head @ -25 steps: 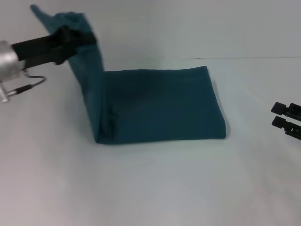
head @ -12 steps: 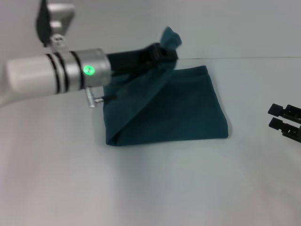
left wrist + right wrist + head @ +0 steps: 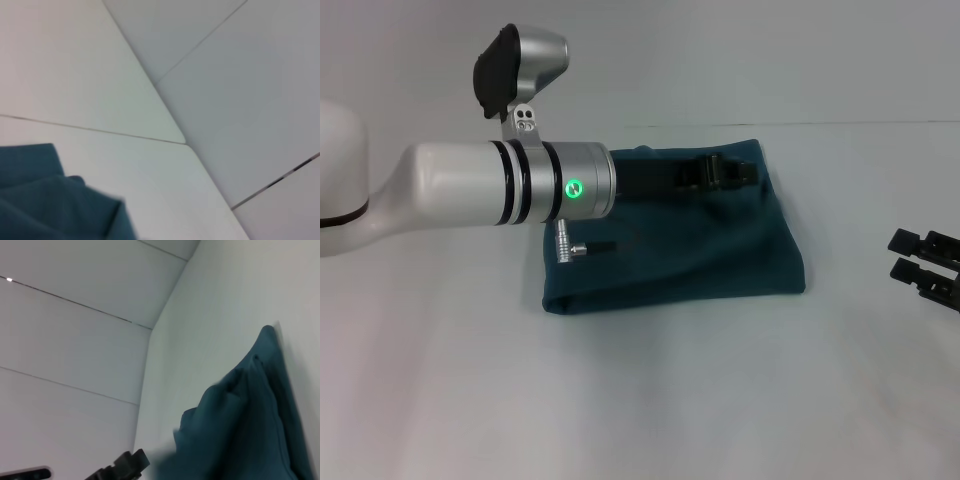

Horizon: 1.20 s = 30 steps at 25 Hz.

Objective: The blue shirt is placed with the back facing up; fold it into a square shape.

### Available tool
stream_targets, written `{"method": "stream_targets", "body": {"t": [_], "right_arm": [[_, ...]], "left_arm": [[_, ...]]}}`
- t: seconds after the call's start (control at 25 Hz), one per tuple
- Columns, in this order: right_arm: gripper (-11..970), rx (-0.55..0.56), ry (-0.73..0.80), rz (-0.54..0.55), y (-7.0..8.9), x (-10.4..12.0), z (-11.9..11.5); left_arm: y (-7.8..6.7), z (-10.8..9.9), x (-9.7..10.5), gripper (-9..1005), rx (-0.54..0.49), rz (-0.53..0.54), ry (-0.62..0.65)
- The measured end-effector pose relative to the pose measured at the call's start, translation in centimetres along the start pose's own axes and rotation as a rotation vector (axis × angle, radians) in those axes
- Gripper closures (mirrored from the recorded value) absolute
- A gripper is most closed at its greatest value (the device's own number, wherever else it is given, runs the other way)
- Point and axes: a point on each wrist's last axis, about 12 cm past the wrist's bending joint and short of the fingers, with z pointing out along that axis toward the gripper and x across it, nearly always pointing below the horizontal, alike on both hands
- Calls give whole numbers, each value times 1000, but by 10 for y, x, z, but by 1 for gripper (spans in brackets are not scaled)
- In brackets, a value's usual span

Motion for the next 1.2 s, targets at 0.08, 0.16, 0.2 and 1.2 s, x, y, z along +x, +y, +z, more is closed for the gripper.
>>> {"method": "stream_targets", "body": {"t": [0.08,0.16,0.2,1.2], "right_arm": [[322,4,-2,-1,0,-1,-1],[322,6,-1,-2,-1,-1,-2],[322,9,1,-3,-1,-1,-2],[322,234,457,-854,126,-78,150]], "left_arm": [[-4,0,0,836,24,10,2],[-8,-3,-2,794,63,22,3],[-11,-8,-3,773,91,32,1],[74,-195,55,80,-77,-325,-135]]}}
